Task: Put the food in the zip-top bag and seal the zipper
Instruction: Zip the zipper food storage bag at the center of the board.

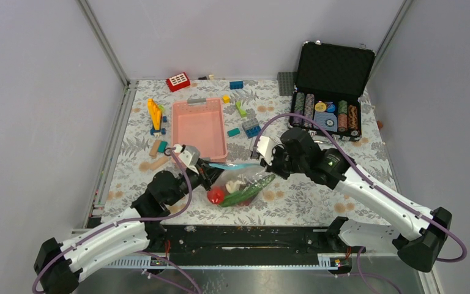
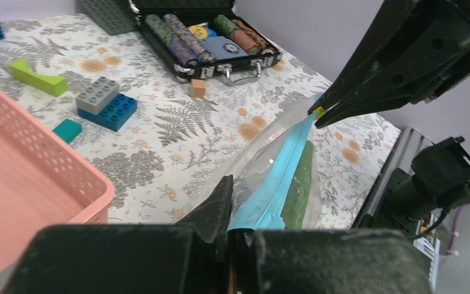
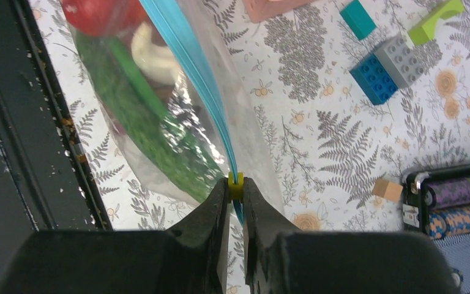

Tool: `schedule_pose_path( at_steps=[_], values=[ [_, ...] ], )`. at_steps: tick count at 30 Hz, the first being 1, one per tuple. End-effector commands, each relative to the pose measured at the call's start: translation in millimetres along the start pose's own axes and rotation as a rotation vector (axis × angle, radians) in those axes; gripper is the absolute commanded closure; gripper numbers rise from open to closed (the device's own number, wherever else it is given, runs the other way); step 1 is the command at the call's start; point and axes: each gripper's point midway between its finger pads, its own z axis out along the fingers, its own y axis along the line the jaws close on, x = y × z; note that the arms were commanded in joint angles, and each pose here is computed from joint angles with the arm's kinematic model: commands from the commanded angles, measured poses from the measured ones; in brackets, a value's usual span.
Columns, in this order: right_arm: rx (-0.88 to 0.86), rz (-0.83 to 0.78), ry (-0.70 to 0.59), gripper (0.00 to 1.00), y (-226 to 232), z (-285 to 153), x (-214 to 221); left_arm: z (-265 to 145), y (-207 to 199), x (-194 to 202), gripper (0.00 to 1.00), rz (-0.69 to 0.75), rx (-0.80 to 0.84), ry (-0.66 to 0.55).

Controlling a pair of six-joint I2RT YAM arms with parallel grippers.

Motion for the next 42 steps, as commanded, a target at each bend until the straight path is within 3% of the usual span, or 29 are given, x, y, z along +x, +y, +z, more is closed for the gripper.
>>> schedule_pose_path(
  at_steps=[1, 16, 23, 32, 33, 34, 35, 36, 42],
  values=[
    [0.122, 0.055, 0.132, 0.86, -19, -17, 37, -7, 33, -29, 1.0, 0.024, -0.186, -0.133],
    [0.342, 0.172, 0.114, 0.89, -55, -33, 51, -15, 54, -30, 1.0, 0.033, -0.3, -0.155],
    [0.464, 0.227, 0.082, 0.99, -72, -43, 51, -14, 56, -30, 1.0, 0.022, -0.312, -0.153],
    [0.502, 0.294, 0.03, 1.0, -76, -51, 46, -6, 40, -25, 0.98, 0.032, -0.222, -0.109],
    [0.501, 0.305, 0.025, 1.0, -76, -51, 45, -3, 32, -23, 0.76, 0.04, -0.175, -0.09],
    [0.508, 0.315, 0.022, 1.0, -77, -52, 44, 0, 21, -21, 0.37, 0.045, -0.117, -0.07],
    [0.524, 0.329, 0.023, 1.0, -79, -54, 44, 3, 13, -21, 0.06, 0.044, -0.071, -0.058],
    [0.549, 0.353, 0.027, 1.0, -81, -58, 45, 5, 5, -21, 0.02, 0.035, -0.031, -0.05],
    [0.87, 0.504, 0.152, 1.0, -111, -110, 73, 11, -14, -29, 0.01, 0.004, 0.056, -0.037]
  ],
)
